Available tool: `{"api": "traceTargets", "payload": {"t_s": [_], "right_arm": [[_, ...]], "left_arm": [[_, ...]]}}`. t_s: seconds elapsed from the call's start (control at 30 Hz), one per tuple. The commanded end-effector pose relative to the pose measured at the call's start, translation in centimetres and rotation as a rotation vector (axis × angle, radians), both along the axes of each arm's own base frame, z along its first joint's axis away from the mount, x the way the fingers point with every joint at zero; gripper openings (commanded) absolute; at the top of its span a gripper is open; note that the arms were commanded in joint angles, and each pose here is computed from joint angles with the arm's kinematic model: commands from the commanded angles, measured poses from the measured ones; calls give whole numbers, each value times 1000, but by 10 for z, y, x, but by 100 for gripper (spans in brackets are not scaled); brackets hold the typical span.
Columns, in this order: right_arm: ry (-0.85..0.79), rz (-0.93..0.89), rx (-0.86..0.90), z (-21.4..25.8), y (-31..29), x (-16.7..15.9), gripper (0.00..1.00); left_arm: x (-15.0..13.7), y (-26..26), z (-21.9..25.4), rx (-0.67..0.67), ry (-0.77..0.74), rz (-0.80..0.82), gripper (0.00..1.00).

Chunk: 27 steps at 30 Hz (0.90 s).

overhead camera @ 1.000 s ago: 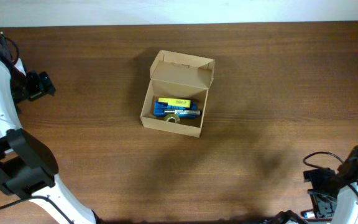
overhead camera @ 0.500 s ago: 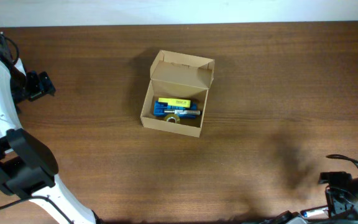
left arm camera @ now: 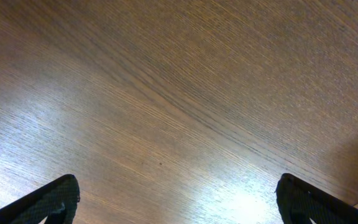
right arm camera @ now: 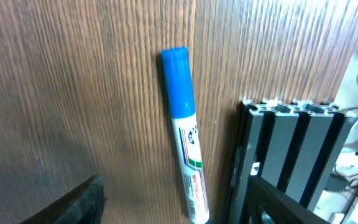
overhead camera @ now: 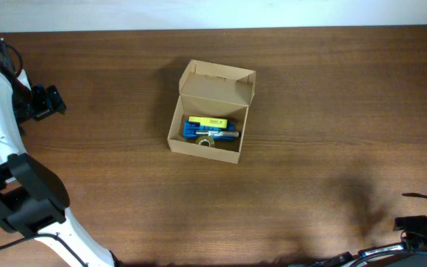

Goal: Pack container
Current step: 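Move the right gripper to the blue marker at lower right and grasp it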

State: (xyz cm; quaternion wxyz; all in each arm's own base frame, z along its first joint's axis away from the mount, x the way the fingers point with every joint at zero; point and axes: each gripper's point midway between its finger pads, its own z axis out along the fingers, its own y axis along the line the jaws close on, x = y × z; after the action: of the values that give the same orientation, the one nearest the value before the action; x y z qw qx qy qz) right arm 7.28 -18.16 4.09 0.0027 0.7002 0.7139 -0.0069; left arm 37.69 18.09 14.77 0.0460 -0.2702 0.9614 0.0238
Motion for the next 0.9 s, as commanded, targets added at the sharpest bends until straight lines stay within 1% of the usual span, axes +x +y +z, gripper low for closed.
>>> {"api": "traceTargets", "payload": {"t_s": [0.0,0.13,0.3,0.63,0.83,0.87], "right_arm": [[17,8,2,-4,-2,-4,71],[31,-8,36,-12,0,-4,70],[-4,-40,76,-25,-1,5,70],[0,-61,81,-43,-12,9,70],[-1,-60,61,-51,-21,12,59],[-2,-58,58,-53,-22,12,55]], "left_arm": [[-2,1,2,-7,-7,-9,100],[-1,1,2,-7,-7,-9,100],[-1,1,2,-7,-7,-9,100],[-1,1,2,-7,-7,-9,100],[-2,1,2,-7,-7,-9,100],[-1,1,2,-7,-7,-9,100]]}}
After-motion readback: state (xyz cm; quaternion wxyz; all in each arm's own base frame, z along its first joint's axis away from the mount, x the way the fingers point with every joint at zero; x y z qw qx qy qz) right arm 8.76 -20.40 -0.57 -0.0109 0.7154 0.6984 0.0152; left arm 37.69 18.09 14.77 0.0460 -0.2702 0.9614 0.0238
